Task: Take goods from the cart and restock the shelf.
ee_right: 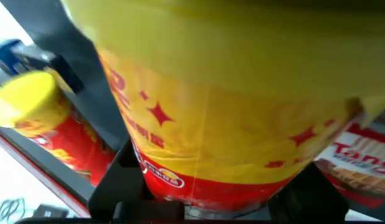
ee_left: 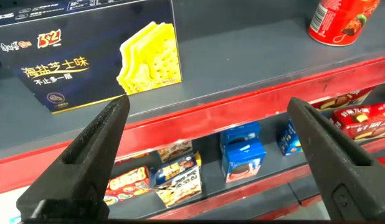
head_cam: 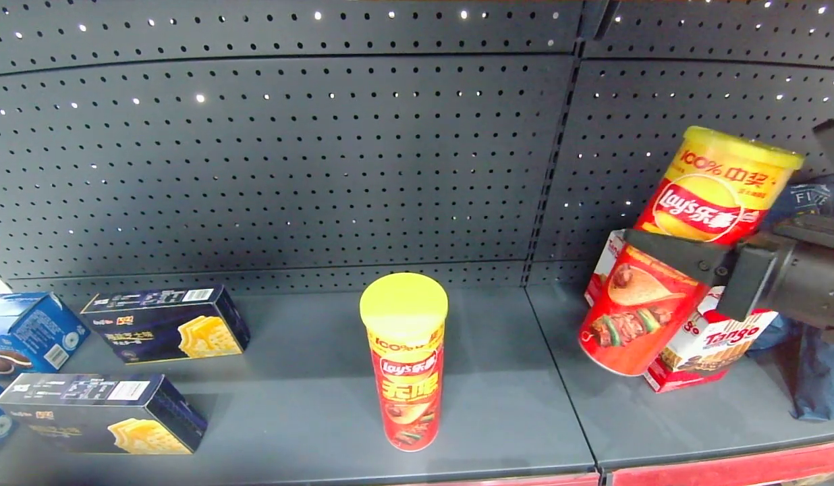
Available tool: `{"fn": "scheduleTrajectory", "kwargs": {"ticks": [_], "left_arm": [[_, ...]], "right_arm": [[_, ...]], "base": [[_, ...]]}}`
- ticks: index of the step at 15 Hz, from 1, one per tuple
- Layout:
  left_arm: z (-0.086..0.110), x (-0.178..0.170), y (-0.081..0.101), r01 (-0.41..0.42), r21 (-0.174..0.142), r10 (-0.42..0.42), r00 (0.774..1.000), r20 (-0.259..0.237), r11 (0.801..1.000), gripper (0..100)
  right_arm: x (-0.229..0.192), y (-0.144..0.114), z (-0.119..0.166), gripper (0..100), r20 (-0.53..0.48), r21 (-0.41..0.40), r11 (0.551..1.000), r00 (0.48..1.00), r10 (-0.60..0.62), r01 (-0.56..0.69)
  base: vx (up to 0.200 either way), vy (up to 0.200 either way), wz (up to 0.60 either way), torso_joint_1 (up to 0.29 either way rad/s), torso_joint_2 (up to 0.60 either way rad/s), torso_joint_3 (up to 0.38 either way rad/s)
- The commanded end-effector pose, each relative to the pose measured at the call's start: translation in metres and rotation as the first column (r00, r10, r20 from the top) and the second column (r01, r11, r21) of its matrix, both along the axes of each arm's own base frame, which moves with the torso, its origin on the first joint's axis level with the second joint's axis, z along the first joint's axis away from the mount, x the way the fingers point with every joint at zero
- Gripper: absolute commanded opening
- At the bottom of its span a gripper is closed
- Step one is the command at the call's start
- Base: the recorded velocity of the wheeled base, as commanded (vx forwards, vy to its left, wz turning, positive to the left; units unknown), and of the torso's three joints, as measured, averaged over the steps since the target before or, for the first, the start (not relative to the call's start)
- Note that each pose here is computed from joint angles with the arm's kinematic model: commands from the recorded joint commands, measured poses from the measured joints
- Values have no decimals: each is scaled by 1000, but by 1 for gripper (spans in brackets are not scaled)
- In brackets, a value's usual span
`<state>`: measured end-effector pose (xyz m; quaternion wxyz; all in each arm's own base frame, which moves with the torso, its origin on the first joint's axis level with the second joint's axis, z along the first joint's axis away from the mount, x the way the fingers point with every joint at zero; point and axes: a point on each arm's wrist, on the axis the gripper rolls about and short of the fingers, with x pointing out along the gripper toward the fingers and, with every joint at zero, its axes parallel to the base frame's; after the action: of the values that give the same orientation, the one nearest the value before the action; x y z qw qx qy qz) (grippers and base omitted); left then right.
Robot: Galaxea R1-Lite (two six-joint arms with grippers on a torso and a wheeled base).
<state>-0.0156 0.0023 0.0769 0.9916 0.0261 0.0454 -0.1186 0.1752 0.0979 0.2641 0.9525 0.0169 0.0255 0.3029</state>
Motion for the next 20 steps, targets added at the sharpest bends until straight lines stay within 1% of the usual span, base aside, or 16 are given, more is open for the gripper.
{"fn": "scheduleTrajectory", "kwargs": {"ticks": [1, 2, 3, 4, 5, 8, 12, 16, 17, 20], "left_arm": [[0, 0, 0, -1, 0, 1, 1000, -3, 1000, 100], [0, 0, 0, 0, 0, 0, 1000, -3, 1000, 100], [0, 0, 0, 0, 0, 0, 1000, -3, 1000, 100], [0, 0, 0, 0, 0, 0, 1000, -3, 1000, 100], [0, 0, 0, 0, 0, 0, 1000, -3, 1000, 100], [0, 0, 0, 0, 0, 0, 1000, -3, 1000, 100], [0, 0, 0, 0, 0, 0, 1000, -3, 1000, 100], [0, 0, 0, 0, 0, 0, 1000, -3, 1000, 100], [0, 0, 0, -1, 0, 1, 1000, -3, 1000, 100], [0, 0, 0, 0, 0, 0, 1000, -3, 1000, 100]], "right_arm": [[17, 12, -12, 0, -57, -38, 999, 998, 7, -9], [18, 14, -15, 0, -59, -54, 999, 998, -3, 0], [24, 16, -23, 0, -53, -127, 986, 992, -119, 111], [29, 22, -28, 0, -59, -161, 973, 982, -179, 167], [30, 26, -27, 0, -53, -158, 973, 983, -178, 168], [29, 27, -29, 0, -68, -154, 976, 984, -165, 153], [32, 30, -37, 0, -92, -151, 980, 986, -142, 127], [54, 42, -47, 0, -68, -125, 984, 989, -135, 125], [65, 50, -52, 0, -39, -104, 987, 991, -126, 121], [75, 59, -53, 0, -15, -98, 995, 999, -37, 35]], "base": [[0, 0, 0, 0, 0, 0], [0, 0, 0, 0, 0, 0], [0, 0, 0, 0, 0, 0], [0, 0, 0, 0, 0, 0], [0, 0, 0, 0, 0, 0], [0, 0, 600, 4, 5, -2], [0, 0, 0, 0, 0, 0], [0, 0, 0, 0, 0, 0], [0, 0, 0, 0, 0, 0], [0, 0, 0, 0, 0, 0]]}}
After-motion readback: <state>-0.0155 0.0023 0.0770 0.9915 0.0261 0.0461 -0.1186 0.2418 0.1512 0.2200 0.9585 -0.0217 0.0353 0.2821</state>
